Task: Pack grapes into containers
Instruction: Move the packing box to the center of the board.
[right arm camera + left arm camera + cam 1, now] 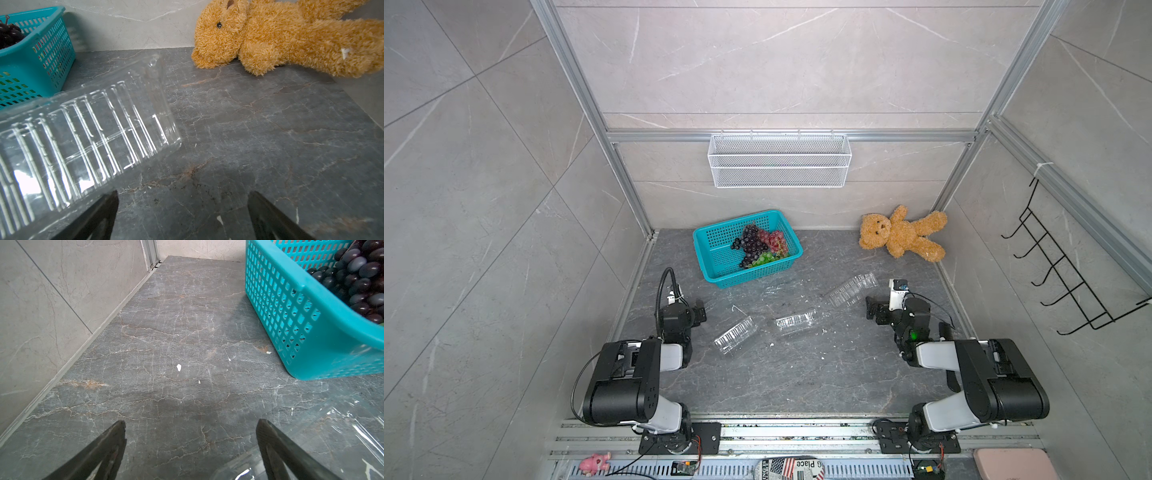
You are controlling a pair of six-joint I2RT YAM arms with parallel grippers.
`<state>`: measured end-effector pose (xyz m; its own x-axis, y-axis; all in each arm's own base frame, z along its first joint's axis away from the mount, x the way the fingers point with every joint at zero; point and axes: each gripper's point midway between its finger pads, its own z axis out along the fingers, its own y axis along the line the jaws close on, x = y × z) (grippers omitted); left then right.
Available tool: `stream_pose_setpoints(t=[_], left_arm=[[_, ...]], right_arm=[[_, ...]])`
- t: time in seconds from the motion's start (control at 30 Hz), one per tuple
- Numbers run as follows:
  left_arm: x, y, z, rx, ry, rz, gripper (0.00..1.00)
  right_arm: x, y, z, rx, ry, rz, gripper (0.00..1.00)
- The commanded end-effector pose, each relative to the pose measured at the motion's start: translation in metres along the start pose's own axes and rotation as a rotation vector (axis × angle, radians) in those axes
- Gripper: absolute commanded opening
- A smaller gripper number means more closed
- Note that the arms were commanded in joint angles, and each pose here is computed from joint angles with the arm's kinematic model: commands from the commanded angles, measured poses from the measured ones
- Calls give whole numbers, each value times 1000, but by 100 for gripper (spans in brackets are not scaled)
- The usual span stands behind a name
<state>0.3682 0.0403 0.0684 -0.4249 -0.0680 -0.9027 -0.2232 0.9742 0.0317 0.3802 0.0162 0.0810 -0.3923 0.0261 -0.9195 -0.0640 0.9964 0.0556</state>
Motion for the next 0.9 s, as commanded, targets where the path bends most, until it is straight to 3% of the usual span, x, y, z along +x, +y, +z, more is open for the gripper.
stream_pose_setpoints(t=[0.0, 0.47, 0.6, 0.7, 0.8, 0.87], left_arm=[[-22, -1, 2, -7, -68, 7, 100], [-22, 1, 1, -19, -75, 10, 100], [-43, 2, -14, -103, -122, 49, 99], [-66, 7, -34, -177, -96, 57, 99], [-71, 18, -50, -233, -40, -66, 100], [-70, 14, -58, -198, 6, -181, 100]], right_arm=[[-19, -14, 2, 77, -40, 27, 99], [-24, -19, 2, 130, -28, 25, 99], [-30, -29, -6, 207, 45, 68, 99], [-23, -35, -15, 247, 76, 114, 99], [-25, -46, -36, 327, 82, 177, 99], [-29, -55, -51, 389, 72, 229, 99]])
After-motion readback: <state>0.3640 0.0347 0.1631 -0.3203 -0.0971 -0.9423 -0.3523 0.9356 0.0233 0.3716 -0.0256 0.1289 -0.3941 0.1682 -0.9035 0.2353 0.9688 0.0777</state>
